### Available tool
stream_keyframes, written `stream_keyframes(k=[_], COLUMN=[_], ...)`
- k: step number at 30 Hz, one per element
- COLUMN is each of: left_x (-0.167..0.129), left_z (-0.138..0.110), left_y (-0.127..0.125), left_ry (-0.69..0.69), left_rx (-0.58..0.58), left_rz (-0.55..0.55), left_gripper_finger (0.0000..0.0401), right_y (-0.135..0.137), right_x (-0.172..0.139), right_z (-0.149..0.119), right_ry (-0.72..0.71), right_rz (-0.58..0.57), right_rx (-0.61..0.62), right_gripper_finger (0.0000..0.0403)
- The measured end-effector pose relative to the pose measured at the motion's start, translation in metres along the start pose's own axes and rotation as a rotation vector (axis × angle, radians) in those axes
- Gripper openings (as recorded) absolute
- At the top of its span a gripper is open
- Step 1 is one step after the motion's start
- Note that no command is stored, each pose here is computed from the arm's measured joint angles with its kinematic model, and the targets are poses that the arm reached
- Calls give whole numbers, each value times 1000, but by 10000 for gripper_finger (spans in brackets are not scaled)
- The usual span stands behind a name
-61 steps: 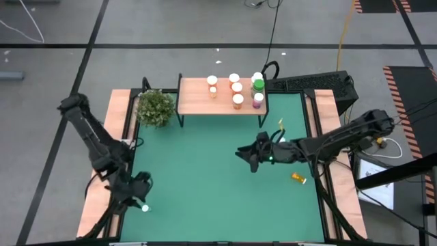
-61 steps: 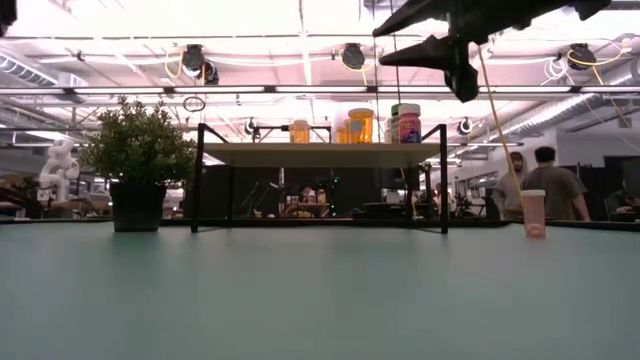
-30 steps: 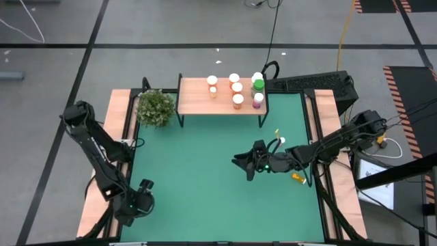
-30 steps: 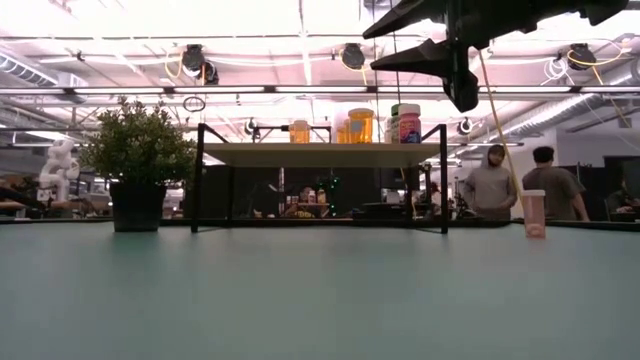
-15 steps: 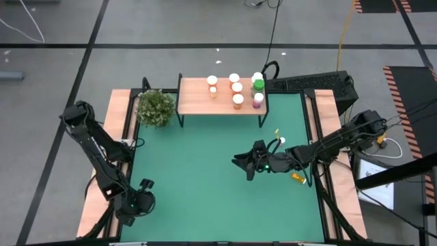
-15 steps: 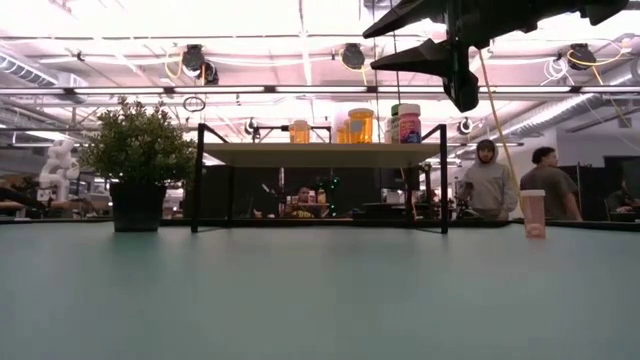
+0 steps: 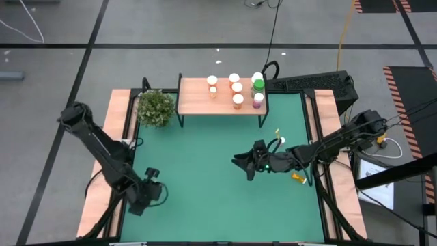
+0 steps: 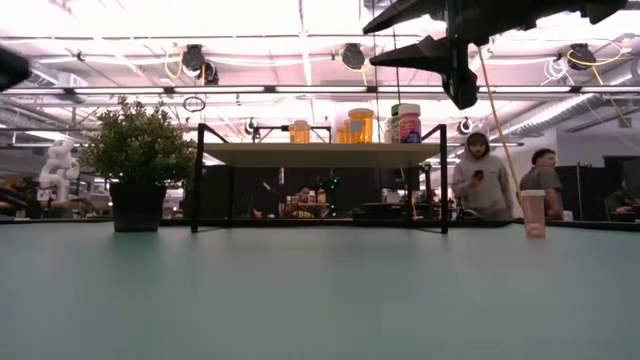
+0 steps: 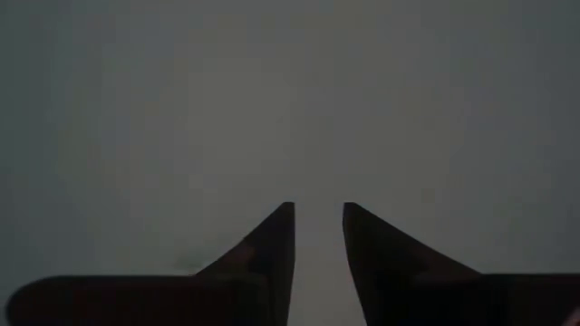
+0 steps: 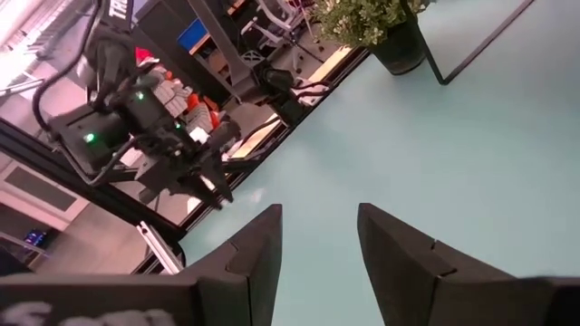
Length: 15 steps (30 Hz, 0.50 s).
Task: Pick and place medicine bottles onto shelf by color
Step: Put the transparent medicine bottle on the shelf
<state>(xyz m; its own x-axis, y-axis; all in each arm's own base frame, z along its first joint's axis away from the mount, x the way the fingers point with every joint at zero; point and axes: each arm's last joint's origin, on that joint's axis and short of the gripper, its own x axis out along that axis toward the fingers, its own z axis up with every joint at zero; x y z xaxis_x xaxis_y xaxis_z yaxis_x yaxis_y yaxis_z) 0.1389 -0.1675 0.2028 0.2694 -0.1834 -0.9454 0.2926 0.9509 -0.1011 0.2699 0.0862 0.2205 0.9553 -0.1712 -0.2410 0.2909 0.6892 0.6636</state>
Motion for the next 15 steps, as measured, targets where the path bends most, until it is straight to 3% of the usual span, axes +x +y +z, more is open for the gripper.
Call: stream_keyframes(k=[8,15], left_x=[-27,-67], left_z=[45,76], left_y=[53,110], left_ry=[-36,-110], left_rx=[82,-27], left_rz=[91,183], left_gripper_finger=[92,92], right_y=[3,5], right_x=[-16,-44], right_z=[14,30], right_ry=[3,20], right_rz=[-4,-12], right_rx=[-31,-47], right_gripper_finger=[138,138])
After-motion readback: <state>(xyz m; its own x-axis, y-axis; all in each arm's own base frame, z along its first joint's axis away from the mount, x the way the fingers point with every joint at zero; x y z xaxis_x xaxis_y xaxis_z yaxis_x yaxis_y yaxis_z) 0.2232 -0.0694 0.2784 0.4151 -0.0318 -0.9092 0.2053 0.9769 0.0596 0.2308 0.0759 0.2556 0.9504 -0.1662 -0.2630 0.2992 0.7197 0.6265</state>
